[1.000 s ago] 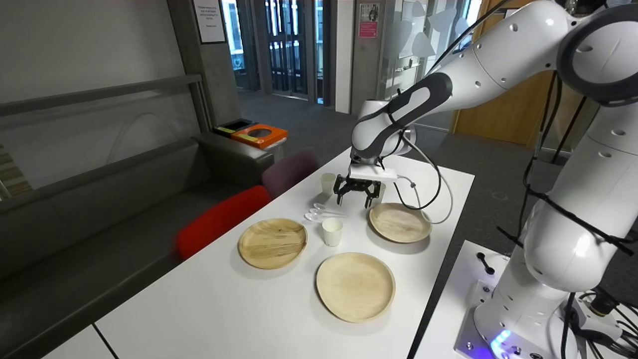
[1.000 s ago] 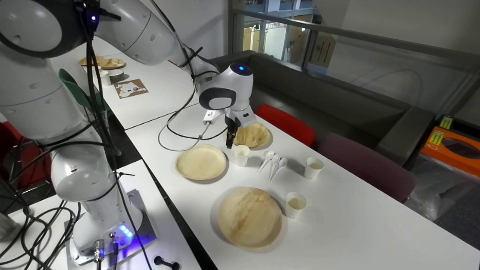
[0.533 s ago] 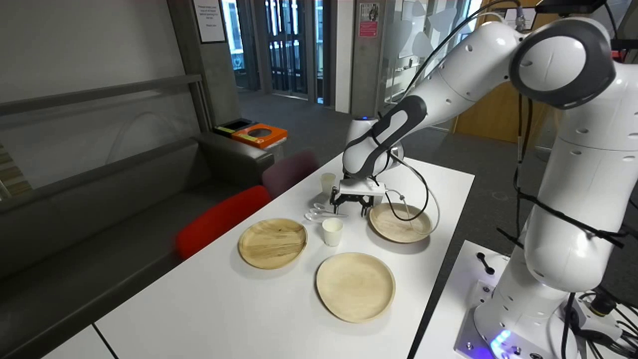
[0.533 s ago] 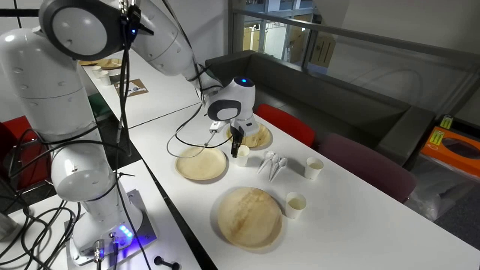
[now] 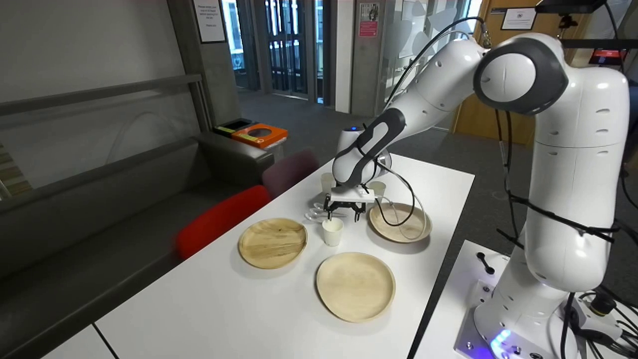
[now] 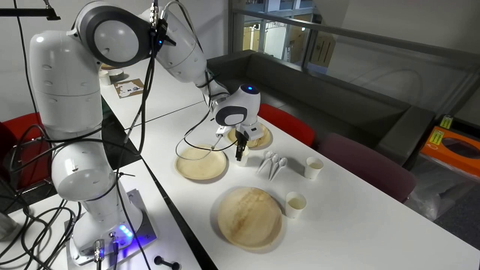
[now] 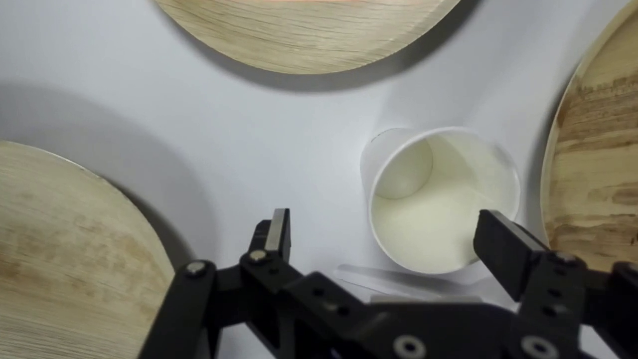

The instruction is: Shift the cup to the left, then move it closer to the plate

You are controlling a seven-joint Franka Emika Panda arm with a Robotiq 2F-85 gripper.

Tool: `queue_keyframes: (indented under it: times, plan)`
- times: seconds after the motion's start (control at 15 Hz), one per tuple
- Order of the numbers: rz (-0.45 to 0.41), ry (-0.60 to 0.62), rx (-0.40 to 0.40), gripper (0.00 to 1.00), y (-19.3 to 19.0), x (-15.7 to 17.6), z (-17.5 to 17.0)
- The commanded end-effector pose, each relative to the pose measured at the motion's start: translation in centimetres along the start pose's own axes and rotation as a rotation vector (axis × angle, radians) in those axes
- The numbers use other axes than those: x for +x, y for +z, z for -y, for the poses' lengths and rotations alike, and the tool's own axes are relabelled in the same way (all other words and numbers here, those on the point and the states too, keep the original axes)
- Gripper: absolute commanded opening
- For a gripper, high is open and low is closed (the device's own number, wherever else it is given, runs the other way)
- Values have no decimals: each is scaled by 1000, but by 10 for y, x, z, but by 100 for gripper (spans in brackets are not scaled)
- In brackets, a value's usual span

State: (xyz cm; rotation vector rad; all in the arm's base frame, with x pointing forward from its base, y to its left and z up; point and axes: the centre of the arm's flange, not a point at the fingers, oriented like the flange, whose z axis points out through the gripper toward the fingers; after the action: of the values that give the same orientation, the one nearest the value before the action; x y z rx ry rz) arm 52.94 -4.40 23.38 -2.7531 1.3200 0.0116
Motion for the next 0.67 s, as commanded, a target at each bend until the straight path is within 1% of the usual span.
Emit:
queue_keyframes:
  times: [0.0, 0.6]
  plan:
    - [-7, 22, 12, 100, 5, 7, 12]
    - [21, 14, -19, 100, 28, 2, 9]
